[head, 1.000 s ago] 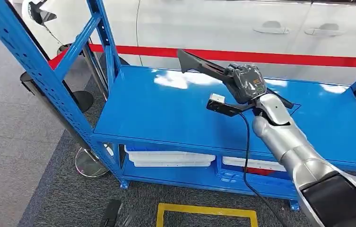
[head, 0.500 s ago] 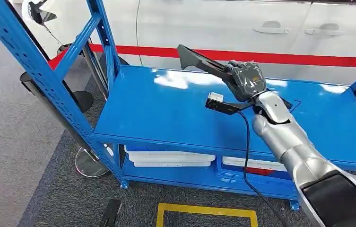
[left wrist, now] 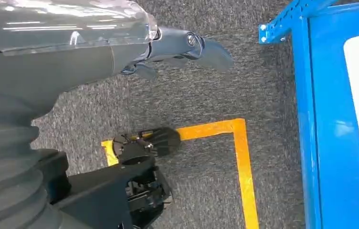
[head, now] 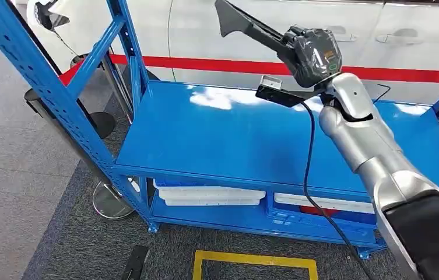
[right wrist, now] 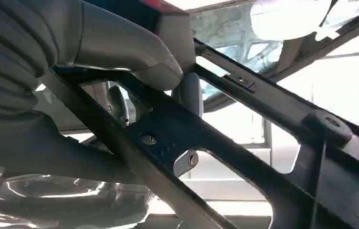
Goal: Take the parts from the cabinet and place them on the table.
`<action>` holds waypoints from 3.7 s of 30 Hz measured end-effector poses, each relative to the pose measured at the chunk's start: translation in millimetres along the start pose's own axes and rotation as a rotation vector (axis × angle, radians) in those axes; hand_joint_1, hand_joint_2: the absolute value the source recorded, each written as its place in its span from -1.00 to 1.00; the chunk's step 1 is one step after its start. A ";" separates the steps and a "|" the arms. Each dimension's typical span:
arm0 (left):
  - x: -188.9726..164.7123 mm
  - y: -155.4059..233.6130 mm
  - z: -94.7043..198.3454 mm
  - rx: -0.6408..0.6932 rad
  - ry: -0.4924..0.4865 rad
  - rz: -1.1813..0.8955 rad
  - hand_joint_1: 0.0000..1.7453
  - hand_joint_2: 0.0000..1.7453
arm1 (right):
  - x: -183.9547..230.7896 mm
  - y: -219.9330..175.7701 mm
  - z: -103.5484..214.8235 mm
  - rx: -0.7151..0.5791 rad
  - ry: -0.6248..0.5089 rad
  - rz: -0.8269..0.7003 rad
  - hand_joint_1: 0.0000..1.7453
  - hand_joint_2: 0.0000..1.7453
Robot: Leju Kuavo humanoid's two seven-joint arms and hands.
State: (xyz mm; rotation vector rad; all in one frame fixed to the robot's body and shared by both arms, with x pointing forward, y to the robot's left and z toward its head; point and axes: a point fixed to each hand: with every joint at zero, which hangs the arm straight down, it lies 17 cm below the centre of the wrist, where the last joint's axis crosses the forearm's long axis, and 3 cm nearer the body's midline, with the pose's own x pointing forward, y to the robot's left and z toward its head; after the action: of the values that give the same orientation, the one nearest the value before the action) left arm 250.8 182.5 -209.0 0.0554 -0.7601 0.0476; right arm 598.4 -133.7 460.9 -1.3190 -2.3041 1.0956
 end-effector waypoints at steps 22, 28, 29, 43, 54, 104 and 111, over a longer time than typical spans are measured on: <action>14.5 -4.2 -3.4 -0.019 -0.042 -0.038 -1.00 1.00 | -10.4 11.6 9.1 0.016 0.024 -0.033 1.00 1.00; 13.5 -5.0 -3.6 -0.024 -0.036 -0.054 -1.00 1.00 | -9.1 17.5 16.7 0.014 0.030 -0.032 1.00 1.00; 13.4 -5.1 -3.6 -0.025 -0.036 -0.058 -1.00 1.00 | -9.0 18.2 17.6 0.013 0.031 -0.033 1.00 1.00; 10.0 -3.6 -2.9 -0.028 -0.036 -0.099 -1.00 1.00 | -11.3 31.3 35.4 0.026 0.048 -0.035 1.00 1.00; 5.5 -2.0 -1.5 -0.022 -0.030 -0.110 -1.00 1.00 | -5.7 32.6 31.3 0.026 0.060 -0.037 1.00 1.00; 0.8 -0.9 1.2 -0.030 -0.038 -0.107 -1.00 1.00 | -21.0 97.1 130.0 0.152 0.136 -0.142 1.00 1.00; -0.9 4.4 0.8 -0.008 -0.031 -0.093 -1.00 1.00 | -14.7 127.2 176.9 0.211 0.200 -0.212 1.00 1.00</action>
State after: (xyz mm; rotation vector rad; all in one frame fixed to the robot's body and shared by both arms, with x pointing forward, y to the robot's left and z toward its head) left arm 249.4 186.8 -209.0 0.0839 -0.7876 -0.0451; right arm 587.0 -192.3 250.9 -1.0293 -2.0636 1.0513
